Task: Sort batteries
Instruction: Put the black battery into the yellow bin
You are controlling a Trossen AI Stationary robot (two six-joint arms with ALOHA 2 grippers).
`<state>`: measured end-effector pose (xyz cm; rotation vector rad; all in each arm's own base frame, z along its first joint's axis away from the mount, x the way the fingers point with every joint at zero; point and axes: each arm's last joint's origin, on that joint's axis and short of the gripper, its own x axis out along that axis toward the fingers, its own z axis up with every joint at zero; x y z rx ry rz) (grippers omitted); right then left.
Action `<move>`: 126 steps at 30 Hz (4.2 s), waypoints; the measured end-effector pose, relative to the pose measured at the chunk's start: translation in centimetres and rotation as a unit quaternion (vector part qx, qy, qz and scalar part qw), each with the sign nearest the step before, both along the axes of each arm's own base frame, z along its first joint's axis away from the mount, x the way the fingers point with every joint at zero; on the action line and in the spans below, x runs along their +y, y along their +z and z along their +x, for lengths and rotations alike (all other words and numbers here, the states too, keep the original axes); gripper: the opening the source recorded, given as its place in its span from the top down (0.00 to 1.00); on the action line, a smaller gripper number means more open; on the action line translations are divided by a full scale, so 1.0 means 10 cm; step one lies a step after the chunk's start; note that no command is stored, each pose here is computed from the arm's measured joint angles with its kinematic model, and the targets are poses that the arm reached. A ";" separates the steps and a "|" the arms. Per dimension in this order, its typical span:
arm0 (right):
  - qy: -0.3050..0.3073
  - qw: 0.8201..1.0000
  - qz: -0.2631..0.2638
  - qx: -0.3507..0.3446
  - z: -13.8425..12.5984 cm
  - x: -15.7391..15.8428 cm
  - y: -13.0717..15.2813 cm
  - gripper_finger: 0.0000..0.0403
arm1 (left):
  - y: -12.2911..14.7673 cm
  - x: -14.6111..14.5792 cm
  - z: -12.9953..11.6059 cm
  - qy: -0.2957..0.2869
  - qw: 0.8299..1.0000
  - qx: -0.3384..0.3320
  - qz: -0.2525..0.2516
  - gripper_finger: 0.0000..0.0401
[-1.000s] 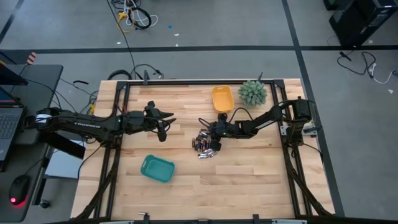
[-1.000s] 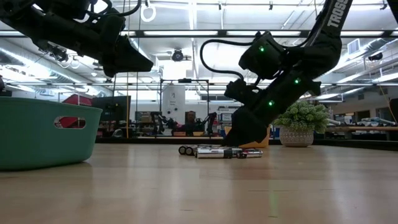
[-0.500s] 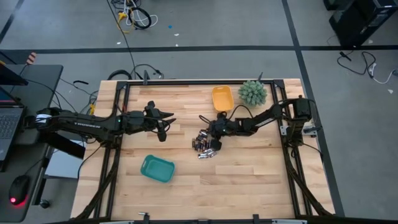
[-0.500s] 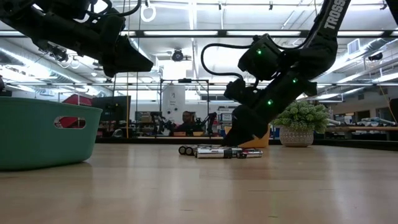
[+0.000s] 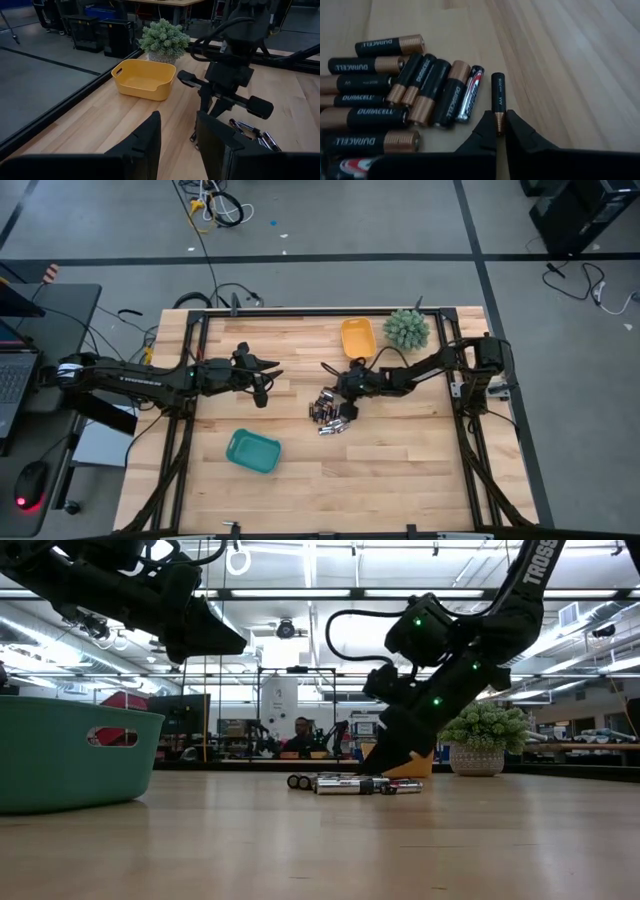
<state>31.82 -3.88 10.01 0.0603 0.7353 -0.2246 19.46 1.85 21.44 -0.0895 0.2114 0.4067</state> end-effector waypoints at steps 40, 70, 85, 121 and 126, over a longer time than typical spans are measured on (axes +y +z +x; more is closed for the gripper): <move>-0.337 0.939 0.044 -0.053 -0.72 -0.97 0.85 0.90 | 0.01 0.00 0.00 0.000 1.000 -0.005 0.001 0.70; 0.023 0.996 -0.070 -0.042 -0.34 0.22 0.94 0.79 | 0.02 0.00 0.01 -0.002 1.000 -0.009 0.009 0.70; 0.033 0.991 -0.067 -0.114 0.07 0.42 0.48 0.75 | 0.00 0.00 0.01 -0.002 1.000 -0.003 0.009 0.70; 0.111 0.987 -0.098 -0.059 0.51 0.38 0.60 0.66 | -0.02 0.01 0.02 0.009 1.000 0.001 0.010 0.70; 0.113 0.990 -0.082 -0.005 0.55 0.40 0.66 0.67 | -0.03 0.01 0.02 0.013 1.000 0.004 0.013 0.70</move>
